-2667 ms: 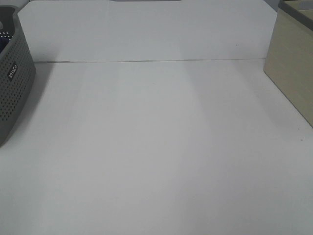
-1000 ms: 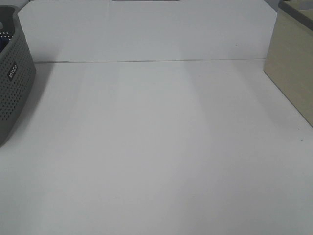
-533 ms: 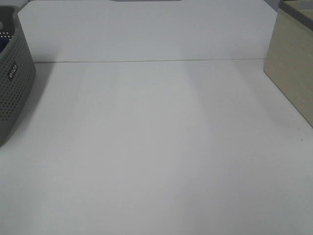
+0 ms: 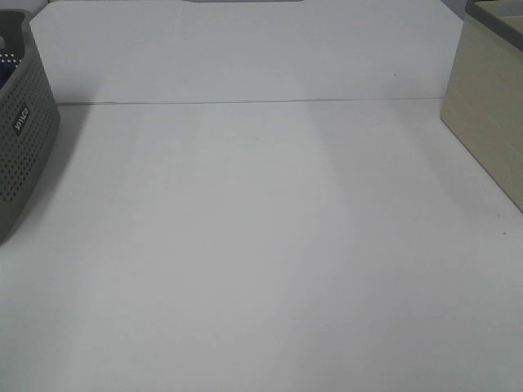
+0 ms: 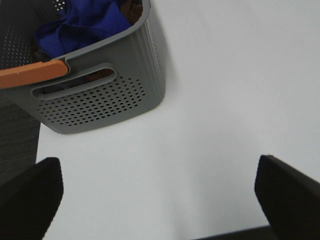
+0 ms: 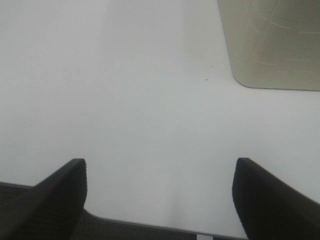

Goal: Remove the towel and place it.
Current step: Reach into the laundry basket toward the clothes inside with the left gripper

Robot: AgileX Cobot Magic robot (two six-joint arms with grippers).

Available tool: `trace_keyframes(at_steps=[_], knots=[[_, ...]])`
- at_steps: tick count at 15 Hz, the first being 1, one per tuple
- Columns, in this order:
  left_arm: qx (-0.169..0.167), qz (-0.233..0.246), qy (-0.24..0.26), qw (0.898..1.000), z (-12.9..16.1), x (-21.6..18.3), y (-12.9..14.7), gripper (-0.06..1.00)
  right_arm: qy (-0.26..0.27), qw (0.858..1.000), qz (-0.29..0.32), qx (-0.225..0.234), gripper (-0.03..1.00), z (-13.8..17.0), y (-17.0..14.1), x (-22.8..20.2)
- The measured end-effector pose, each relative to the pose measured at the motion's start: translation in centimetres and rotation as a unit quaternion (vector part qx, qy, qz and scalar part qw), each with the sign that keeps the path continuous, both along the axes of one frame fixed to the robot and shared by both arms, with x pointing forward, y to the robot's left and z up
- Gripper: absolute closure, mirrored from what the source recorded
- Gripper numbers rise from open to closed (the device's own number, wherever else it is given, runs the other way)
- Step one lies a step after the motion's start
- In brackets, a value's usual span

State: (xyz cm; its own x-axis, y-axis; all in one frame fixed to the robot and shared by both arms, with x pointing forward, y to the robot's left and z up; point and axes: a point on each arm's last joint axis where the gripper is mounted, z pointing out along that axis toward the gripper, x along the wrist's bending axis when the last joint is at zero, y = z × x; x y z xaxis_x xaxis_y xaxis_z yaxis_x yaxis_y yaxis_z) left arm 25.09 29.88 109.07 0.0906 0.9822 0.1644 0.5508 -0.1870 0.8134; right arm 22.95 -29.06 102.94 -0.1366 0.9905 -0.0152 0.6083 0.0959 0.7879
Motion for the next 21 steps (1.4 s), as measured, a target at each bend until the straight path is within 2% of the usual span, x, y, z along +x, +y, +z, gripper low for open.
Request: trace_keyframes(at_steps=[1, 2, 5, 6, 9, 10, 13, 16, 17, 18, 20, 21], knots=[[0.032, -0.023, 0.022, 0.999, 1.6, 0.7, 0.1, -0.05, 0.000, 1.000, 0.000, 0.000, 0.18, 0.0, 0.0, 0.0], [0.091, -0.073, 0.062, 0.991, 4.2, 3.1, 0.2, -0.05, 0.000, 1.000, 0.000, 0.000, 0.18, 0.0, 0.0, 0.0], [0.157, -0.129, 0.079, 0.976, 7.5, 6.3, 0.4, -0.05, 0.000, 1.000, 0.000, 0.000, 0.18, 0.0, 0.0, 0.0], [0.170, -0.143, 0.085, 0.971, 8.7, 8.0, 0.5, -0.05, 0.000, 1.000, 0.000, 0.000, 0.18, 0.0, 0.0, 0.0], [0.188, -0.158, 0.087, 0.966, 11.6, 12.0, 0.8, -0.05, 0.000, 1.000, 0.000, 0.000, 0.18, 0.0, 0.0, 0.0], [0.211, -0.171, 0.099, 0.957, 12.8, 15.7, 1.1, -0.05, 0.000, 1.000, 0.000, 0.000, 0.18, 0.0, 0.0, 0.0], [0.267, -0.161, 0.145, 0.939, 12.7, 20.4, 2.5, -0.05, 0.000, 1.000, 0.000, 0.000, 0.18, 0.0, 0.0, 0.0], [0.324, -0.143, 0.209, 0.912, 11.1, 25.4, 4.2, -0.05, 0.000, 1.000, 0.000, 0.000, 0.18, 0.0, 0.0, 0.0], [0.334, -0.147, 0.229, 0.903, 10.3, 26.8, 4.7, -0.05, 0.000, 1.000, 0.000, 0.000, 0.18, 0.0, 0.0, 0.0], [0.345, -0.159, 0.255, 0.889, 9.1, 28.4, 5.6, -0.05, 0.000, 1.000, 0.000, 0.000, 0.18, 0.0, 0.0, 0.0], [0.347, -0.182, 0.311, 0.866, 5.8, 31.2, 7.8, -0.05, 0.000, 1.000, 0.000, 0.000, 0.18, 0.0, 0.0, 0.0], [0.345, -0.187, 0.325, 0.860, 4.8, 31.8, 8.3, -0.05, 0.000, 1.000, 0.000, 0.000, 0.18, 0.0, 0.0, 0.0]])
